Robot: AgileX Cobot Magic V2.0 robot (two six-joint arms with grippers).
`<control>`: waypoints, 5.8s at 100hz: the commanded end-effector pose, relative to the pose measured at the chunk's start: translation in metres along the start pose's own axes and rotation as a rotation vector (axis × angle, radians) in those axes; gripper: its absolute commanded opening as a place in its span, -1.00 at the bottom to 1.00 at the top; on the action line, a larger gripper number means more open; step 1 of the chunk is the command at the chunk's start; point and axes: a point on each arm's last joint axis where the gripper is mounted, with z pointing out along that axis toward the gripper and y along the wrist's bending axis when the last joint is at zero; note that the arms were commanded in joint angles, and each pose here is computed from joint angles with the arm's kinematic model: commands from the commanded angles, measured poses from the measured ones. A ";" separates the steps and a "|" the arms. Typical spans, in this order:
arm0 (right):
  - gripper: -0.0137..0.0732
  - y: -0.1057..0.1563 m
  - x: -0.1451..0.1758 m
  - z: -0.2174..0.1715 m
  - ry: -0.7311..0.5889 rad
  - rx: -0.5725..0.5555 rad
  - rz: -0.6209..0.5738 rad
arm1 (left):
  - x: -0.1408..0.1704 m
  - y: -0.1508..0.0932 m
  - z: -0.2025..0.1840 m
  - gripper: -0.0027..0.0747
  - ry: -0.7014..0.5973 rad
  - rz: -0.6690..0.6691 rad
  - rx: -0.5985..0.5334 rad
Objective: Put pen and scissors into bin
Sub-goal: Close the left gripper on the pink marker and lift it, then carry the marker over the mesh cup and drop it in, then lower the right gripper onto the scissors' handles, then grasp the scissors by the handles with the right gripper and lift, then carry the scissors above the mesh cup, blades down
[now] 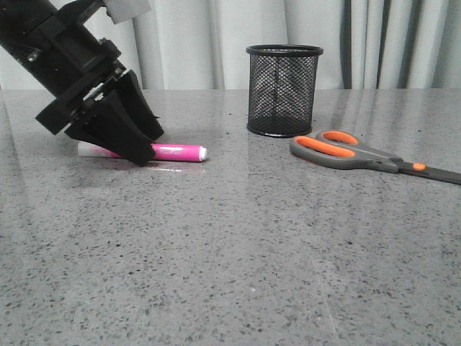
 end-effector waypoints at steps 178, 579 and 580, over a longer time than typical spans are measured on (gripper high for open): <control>0.31 0.001 -0.015 -0.006 -0.082 0.009 -0.011 | -0.173 0.056 0.024 -0.96 -0.775 -0.383 -0.414; -0.86 0.073 -0.143 0.076 -0.720 0.036 -0.233 | -0.018 -0.143 -0.193 -0.98 -0.640 -0.700 -0.989; -0.86 0.073 -0.143 0.077 -0.726 0.038 -0.231 | -0.018 -0.143 -0.193 -0.98 -0.640 -0.700 -0.989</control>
